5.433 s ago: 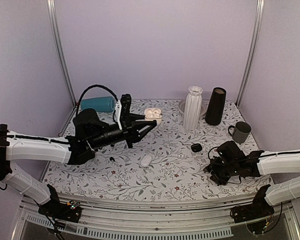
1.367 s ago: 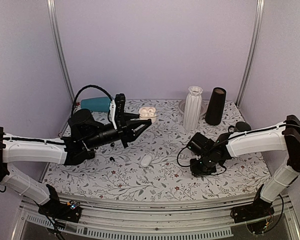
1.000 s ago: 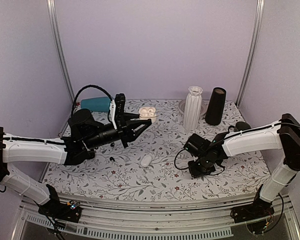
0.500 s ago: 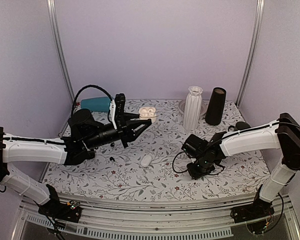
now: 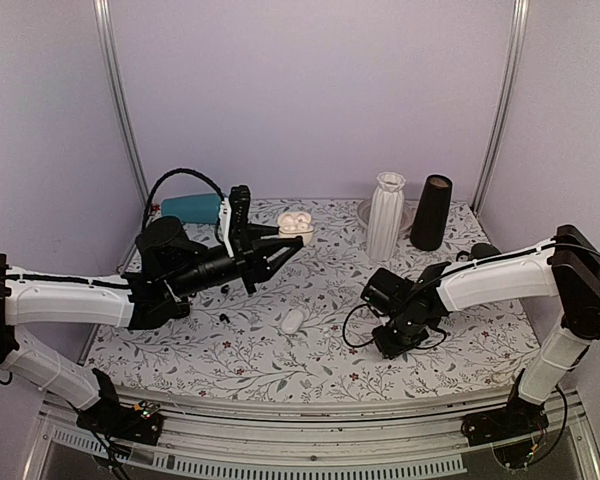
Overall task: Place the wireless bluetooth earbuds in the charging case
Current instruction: Pick up the left earbud from the center of the board.
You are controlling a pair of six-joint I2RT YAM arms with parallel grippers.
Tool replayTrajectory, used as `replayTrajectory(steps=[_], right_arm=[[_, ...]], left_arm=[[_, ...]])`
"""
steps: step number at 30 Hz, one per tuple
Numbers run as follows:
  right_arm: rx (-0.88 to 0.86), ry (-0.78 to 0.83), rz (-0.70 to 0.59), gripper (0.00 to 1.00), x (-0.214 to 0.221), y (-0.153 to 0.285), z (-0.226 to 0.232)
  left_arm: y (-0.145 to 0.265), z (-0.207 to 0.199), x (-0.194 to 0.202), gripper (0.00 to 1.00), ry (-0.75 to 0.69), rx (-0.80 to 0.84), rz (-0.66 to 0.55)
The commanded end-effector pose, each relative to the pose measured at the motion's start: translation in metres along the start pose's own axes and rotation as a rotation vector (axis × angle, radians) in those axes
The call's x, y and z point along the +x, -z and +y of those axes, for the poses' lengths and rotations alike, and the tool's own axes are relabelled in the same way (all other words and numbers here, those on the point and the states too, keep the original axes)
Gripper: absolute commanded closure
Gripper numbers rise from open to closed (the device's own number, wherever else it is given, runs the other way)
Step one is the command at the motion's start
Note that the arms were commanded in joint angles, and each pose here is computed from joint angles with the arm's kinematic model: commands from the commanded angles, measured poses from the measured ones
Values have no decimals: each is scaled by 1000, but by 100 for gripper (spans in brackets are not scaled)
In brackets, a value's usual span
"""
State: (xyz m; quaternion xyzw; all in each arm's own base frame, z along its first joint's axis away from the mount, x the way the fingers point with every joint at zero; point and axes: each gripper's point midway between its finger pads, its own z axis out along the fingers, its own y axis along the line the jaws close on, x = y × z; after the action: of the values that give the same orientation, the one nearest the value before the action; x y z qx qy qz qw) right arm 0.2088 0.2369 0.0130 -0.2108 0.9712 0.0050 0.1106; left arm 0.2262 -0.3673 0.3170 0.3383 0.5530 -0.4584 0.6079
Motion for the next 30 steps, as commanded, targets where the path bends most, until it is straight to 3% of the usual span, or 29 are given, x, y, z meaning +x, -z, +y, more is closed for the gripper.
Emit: replayTrajectory(steps=[1, 10, 30], right_arm=[[8, 12, 35, 77, 7, -8, 1], [4, 12, 49, 71, 12, -6, 0], [-80, 5, 60, 70, 22, -4, 10]], left_arm=[[-3, 3, -10, 100, -19, 2, -21], [-2, 4, -10, 100, -17, 1, -19], [-2, 2, -13, 100, -15, 7, -22]])
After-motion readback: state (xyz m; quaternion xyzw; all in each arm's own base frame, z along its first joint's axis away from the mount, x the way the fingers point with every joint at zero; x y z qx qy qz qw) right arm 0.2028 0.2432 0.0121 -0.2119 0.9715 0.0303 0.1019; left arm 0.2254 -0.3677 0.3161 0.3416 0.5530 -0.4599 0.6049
